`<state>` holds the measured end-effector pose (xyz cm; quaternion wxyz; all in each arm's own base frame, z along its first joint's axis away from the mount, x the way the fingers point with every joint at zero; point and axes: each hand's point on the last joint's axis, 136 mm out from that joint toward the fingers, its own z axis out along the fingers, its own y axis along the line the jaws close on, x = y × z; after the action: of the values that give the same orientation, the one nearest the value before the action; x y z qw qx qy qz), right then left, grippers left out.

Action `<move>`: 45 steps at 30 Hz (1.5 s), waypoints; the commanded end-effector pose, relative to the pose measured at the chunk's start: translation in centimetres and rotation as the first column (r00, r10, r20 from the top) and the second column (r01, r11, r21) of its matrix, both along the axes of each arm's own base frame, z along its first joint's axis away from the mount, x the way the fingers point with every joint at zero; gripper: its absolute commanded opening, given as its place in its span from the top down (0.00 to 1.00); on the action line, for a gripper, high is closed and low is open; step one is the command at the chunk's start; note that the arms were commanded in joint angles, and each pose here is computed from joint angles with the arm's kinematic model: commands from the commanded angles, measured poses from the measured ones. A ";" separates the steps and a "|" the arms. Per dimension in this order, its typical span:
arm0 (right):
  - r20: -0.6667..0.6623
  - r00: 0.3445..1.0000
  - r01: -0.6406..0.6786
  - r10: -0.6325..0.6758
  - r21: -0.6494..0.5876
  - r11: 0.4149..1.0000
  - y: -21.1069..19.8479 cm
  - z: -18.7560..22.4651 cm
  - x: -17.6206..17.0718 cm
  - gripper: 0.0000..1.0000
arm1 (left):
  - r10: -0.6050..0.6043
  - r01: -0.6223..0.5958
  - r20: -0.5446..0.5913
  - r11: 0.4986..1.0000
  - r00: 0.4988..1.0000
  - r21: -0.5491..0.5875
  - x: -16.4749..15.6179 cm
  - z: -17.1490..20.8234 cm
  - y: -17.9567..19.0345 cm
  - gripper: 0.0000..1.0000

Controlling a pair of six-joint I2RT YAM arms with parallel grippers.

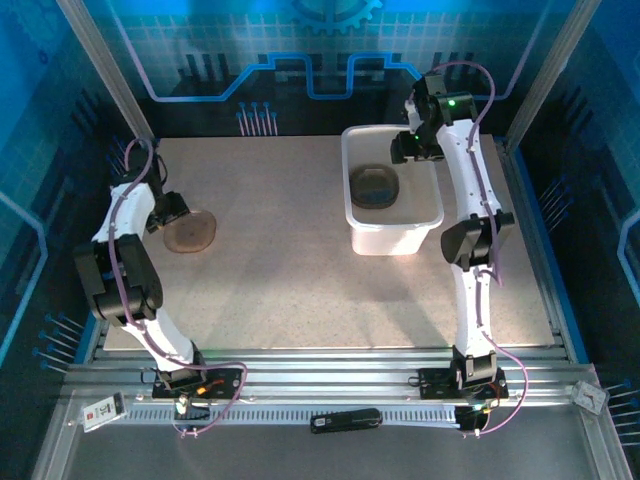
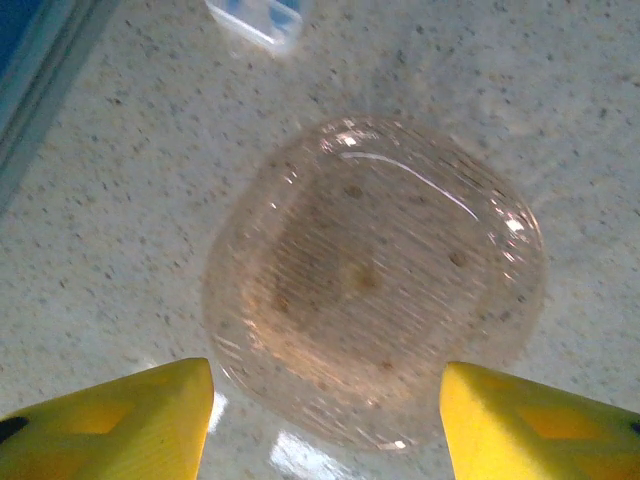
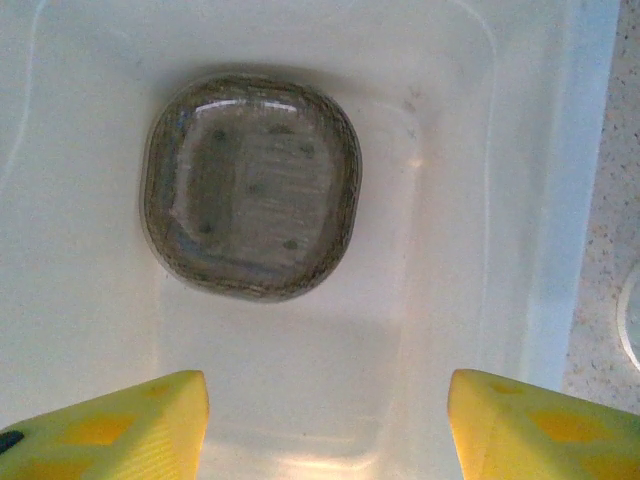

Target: Place the plates into the plastic bin on the countertop

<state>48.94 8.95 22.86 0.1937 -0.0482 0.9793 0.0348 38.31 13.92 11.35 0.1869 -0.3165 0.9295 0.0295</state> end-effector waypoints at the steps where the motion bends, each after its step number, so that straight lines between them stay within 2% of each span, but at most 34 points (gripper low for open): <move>1: 0.051 0.998 -0.022 0.023 -0.026 0.999 -0.4 3.2 -1.9 0.34 | -0.030 0.030 -0.012 0.999 0.999 0.032 0.6 -1.5 2.0 0.37; 9: 0.102 0.993 -0.055 0.058 -0.029 0.998 0.1 2.8 -4.2 0.34 | -0.106 0.106 -0.015 0.994 0.994 -0.001 2.1 -4.6 3.3 0.37; 16: 0.067 0.996 -0.061 0.060 0.014 0.998 0.7 0.5 -6.0 0.34 | -0.197 0.197 0.009 0.979 0.980 -0.059 3.3 -6.4 3.1 0.38; 29: 0.060 0.997 -0.058 0.057 0.013 0.998 0.7 -0.3 -6.1 0.34 | -0.252 0.244 -0.031 0.958 0.967 -0.148 3.1 -9.2 2.4 0.42; 34: 0.056 0.997 -0.058 0.057 0.021 0.998 0.9 -0.7 -5.9 0.34 | -0.255 0.250 -0.009 0.955 0.967 -0.159 3.1 -8.5 1.8 0.43; 40: 0.067 0.996 -0.067 0.065 0.034 0.997 1.2 -0.8 -5.5 0.34 | -0.260 0.249 -0.043 0.953 0.965 -0.176 2.0 -9.0 0.7 0.52; 45: 0.079 0.994 -0.080 0.076 0.039 0.996 1.3 -0.6 -5.3 0.34 | -0.277 0.259 -0.070 0.946 0.958 -0.194 1.5 -9.5 -0.6 0.67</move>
<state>43.79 9.22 21.26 0.2163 -0.0715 0.9726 0.0469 40.96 15.57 1.74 0.1374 -0.2157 0.9655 -0.0484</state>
